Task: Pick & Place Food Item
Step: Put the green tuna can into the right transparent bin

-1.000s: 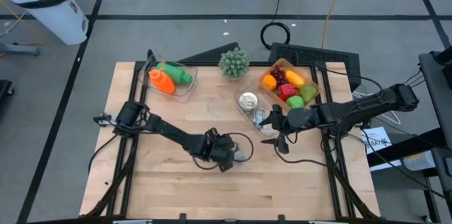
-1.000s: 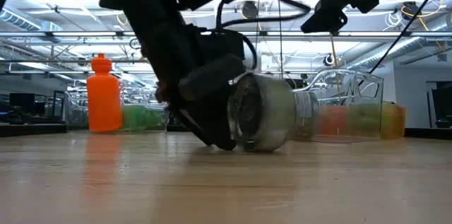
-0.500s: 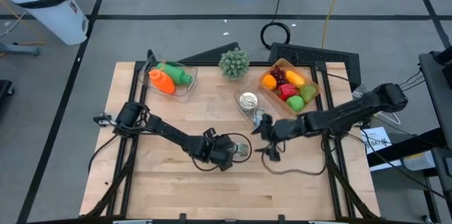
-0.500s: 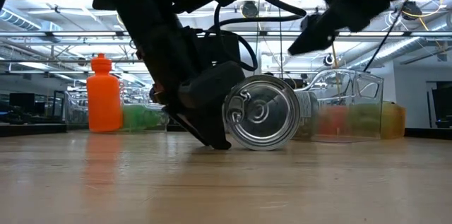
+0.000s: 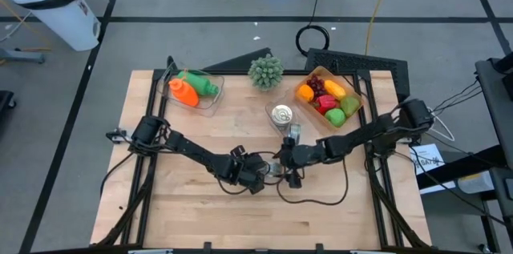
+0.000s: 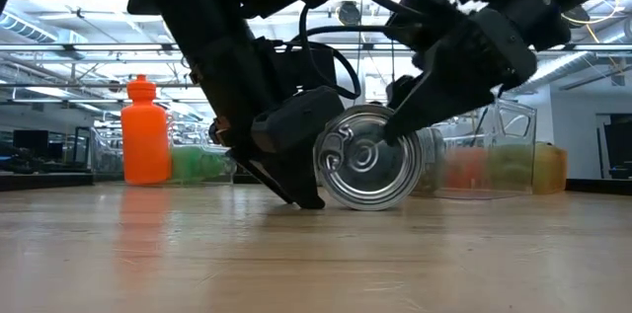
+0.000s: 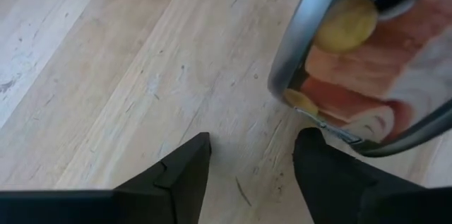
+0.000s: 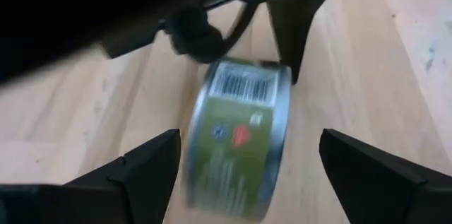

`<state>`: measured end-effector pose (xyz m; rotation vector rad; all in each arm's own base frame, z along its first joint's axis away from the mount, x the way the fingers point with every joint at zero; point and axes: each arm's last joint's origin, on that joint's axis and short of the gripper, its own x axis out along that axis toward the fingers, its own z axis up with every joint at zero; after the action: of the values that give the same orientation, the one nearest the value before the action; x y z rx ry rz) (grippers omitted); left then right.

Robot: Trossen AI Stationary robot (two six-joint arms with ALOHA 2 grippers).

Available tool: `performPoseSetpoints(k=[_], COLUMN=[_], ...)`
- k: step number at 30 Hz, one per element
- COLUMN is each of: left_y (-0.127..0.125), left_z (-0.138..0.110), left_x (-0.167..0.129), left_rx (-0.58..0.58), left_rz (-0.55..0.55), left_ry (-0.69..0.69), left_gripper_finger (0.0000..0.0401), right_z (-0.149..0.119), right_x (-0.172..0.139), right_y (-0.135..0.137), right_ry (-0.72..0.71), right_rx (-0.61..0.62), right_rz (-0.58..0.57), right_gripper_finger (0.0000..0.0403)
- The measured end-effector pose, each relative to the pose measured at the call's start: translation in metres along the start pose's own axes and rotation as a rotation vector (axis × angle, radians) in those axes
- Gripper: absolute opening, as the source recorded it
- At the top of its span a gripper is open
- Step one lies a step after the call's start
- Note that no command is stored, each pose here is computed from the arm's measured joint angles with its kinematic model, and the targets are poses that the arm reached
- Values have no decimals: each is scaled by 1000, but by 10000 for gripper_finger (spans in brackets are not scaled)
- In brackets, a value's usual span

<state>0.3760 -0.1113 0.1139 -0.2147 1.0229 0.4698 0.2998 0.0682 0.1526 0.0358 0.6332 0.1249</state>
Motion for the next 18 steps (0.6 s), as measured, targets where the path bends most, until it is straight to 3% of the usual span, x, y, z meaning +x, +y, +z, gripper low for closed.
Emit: performPoseSetpoints(k=[4, 7, 11, 15, 16, 18], left_y=[-1, -1, -1, -1, -1, -1], left_z=[1, 1, 1, 2, 2, 2], left_x=[0, 0, 0, 0, 0, 0], left_rx=[2, 1, 4, 8, 8, 7], left_rz=[-4, 0, 0, 1, 3, 7], left_ry=[-14, -20, -20, -23, -25, -32], left_gripper_finger=[204, 201, 204, 209, 208, 205], right_z=[-2, 0, 10, 11, 13, 18], right_x=[7, 0, -17, -29, -32, -41], right_y=[0, 0, 1, 0, 1, 1], right_ry=[-13, -2, -22, 14, 3, -23], right_rx=[-10, -14, -19, -22, -24, -21], right_rz=[-6, 6, 11, 7, 10, 15], right_gripper_finger=[313, 281, 184, 44, 22, 17])
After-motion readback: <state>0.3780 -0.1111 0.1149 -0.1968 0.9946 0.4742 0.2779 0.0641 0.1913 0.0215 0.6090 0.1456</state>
